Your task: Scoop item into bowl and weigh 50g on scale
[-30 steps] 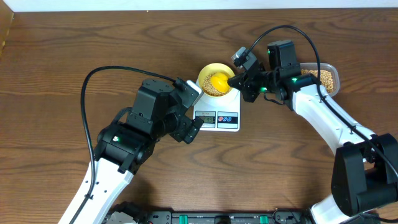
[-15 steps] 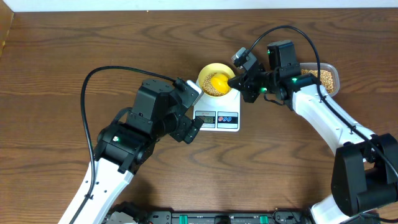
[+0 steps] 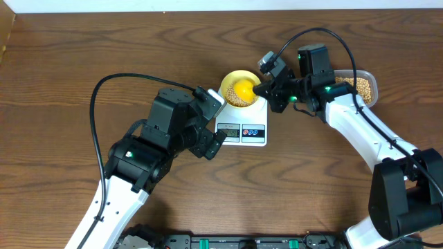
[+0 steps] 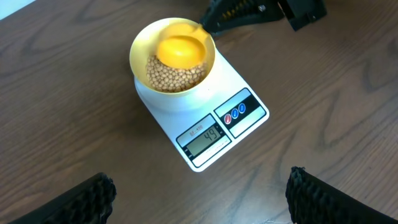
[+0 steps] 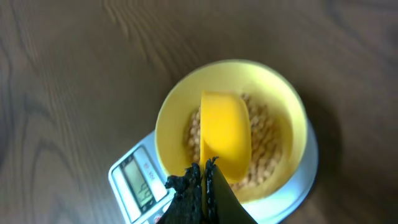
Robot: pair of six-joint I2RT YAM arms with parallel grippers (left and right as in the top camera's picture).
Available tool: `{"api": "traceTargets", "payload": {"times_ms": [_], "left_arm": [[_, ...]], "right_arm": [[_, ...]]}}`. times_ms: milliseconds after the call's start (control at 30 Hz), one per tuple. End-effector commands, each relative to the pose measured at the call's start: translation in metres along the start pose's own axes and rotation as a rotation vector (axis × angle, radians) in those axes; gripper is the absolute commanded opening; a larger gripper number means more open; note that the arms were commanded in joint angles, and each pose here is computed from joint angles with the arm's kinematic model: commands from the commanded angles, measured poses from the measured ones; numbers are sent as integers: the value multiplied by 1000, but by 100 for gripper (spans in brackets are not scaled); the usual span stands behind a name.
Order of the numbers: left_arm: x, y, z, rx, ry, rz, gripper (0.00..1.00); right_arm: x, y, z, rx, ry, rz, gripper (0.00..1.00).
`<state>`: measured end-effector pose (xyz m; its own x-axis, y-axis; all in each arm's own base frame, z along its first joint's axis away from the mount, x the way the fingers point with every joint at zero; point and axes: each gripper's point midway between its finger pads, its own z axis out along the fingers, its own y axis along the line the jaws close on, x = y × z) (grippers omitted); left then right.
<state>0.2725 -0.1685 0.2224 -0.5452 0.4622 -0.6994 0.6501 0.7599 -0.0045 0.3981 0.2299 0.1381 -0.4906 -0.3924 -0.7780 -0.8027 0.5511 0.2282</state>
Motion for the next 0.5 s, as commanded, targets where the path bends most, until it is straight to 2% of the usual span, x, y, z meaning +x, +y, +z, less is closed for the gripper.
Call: {"api": "traceTargets", "payload": {"times_ms": [0,467], "left_arm": [[-3,2,-4,-9,-14,-2,90],[-3,2,-4,-9,-14,-2,90]], "right_arm": [[-13,6,-4,-5,-44,-34,1],[-20,0,-5,30,-66,-56,1]]}}
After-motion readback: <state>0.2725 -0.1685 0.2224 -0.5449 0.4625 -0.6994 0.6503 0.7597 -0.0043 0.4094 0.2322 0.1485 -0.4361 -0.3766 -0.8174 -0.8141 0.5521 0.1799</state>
